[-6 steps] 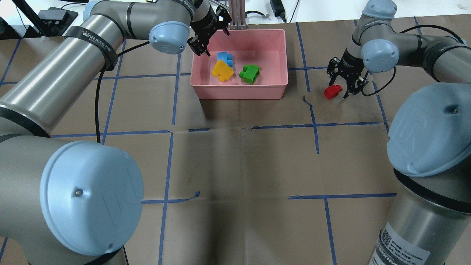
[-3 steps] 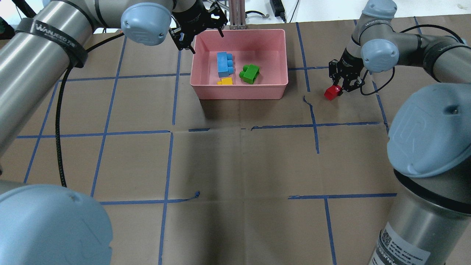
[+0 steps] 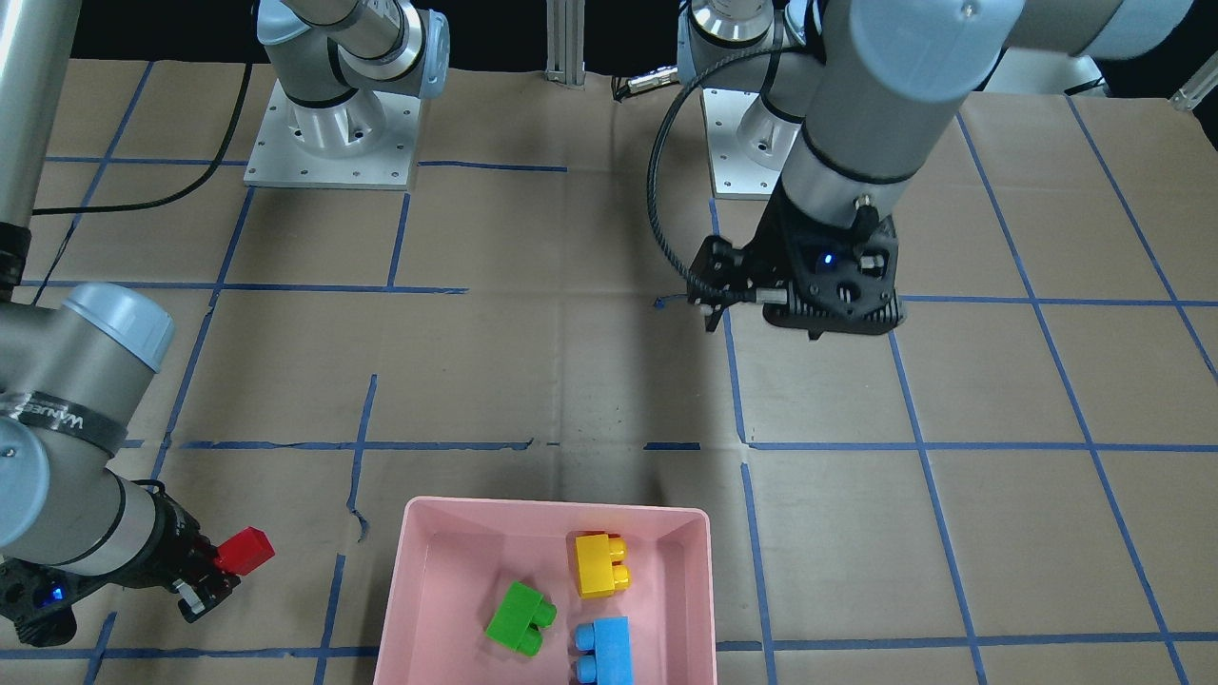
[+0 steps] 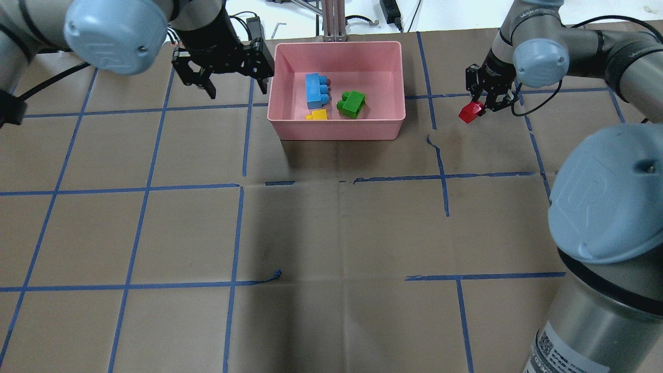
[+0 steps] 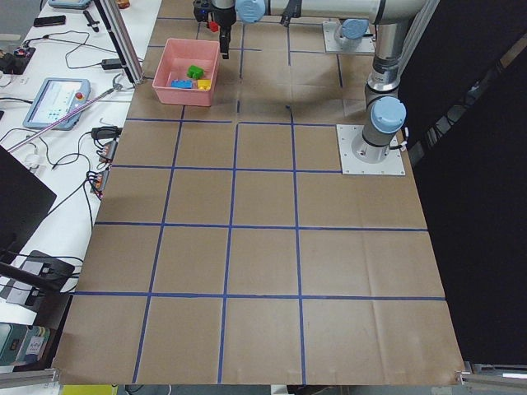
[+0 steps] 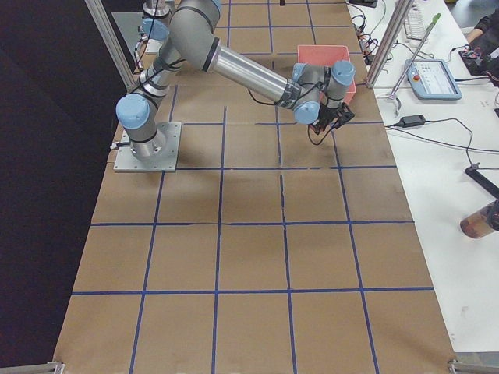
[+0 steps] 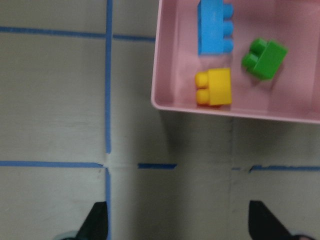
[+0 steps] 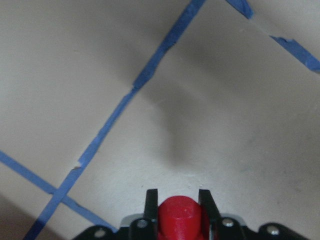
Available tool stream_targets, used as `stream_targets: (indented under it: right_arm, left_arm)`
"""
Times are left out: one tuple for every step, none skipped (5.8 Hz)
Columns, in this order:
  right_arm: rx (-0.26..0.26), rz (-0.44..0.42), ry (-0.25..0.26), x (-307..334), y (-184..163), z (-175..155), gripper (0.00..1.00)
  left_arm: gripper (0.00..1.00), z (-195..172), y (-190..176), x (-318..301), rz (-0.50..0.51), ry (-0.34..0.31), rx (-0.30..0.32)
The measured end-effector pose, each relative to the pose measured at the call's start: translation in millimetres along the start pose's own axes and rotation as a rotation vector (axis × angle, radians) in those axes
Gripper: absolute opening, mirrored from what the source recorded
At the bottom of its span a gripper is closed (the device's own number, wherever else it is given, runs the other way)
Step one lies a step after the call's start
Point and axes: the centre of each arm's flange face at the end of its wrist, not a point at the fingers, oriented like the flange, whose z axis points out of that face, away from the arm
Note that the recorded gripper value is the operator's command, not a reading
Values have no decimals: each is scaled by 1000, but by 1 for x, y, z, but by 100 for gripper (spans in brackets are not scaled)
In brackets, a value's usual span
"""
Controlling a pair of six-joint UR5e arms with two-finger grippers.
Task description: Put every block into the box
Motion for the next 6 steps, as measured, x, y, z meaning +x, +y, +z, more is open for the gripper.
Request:
stream_targets:
  right_arm:
    - [43,-88,-33,-19,19,-36,21]
    - [72,-170,-60,-42,52,-65,22]
    - [93,-253,-86,-70,96,-87,22]
    - [107,-330,-111,-100,140,-98,22]
    - [112,-402,-128,-128,182,-97,23]
    - [118,-479,-144,-154,212,-80,34]
  left_arm:
    - [99,-15,21,-14,53,-18,-11]
    - [99,-22,30,-19,64,-21,-13]
    - [99,-23,33,-22,63,-20,-16]
    - [99,-24,33,-24,64,-19,-13]
    - [99,-27,35,-25,65,-20,-3]
    - [99,-31,39,-25,66,-21,1]
